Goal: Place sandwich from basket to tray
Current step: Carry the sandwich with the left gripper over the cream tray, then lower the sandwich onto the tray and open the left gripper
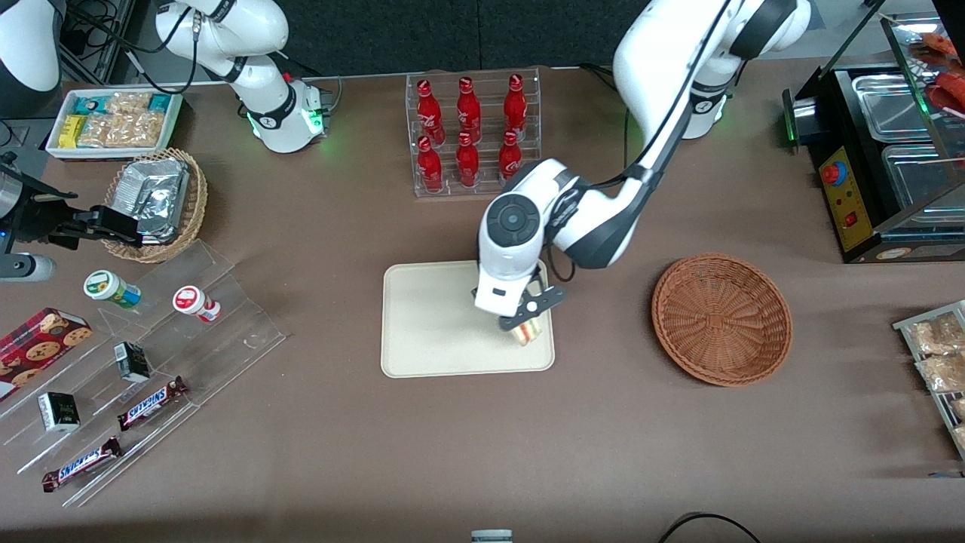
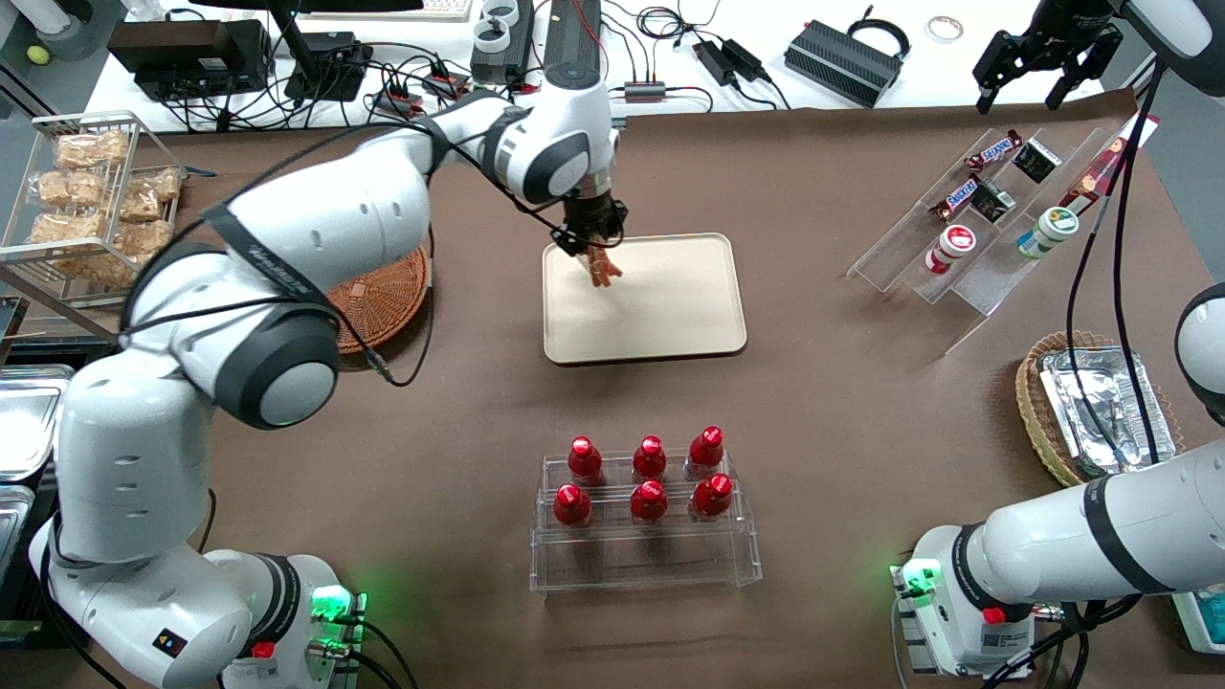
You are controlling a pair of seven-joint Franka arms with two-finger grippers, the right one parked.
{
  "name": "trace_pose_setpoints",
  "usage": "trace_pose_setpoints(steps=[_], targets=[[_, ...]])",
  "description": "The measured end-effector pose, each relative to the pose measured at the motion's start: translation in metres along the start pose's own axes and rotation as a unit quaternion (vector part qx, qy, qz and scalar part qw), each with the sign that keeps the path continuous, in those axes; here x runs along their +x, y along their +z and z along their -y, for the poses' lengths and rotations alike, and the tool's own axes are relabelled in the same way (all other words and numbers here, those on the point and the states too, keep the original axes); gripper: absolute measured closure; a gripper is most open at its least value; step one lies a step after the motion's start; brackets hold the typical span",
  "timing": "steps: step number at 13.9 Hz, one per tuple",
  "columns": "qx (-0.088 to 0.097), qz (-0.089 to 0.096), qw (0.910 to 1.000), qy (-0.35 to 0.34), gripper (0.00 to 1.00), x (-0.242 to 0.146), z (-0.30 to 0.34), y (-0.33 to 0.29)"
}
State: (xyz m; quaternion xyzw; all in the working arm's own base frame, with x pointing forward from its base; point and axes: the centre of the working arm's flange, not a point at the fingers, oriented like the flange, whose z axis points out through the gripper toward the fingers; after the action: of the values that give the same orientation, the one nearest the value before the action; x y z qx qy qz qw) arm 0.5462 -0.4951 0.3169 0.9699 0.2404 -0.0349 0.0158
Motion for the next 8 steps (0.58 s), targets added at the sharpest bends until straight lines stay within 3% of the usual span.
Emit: trace_pose_setpoints(steps=[4,8], targets=[[-0.003,0.002,0.9928,0.12,0.83,-0.018,-0.016,0.022],[0.008,0.008,0.986,0.167,0.81,-0.035,-0.023,0.045]])
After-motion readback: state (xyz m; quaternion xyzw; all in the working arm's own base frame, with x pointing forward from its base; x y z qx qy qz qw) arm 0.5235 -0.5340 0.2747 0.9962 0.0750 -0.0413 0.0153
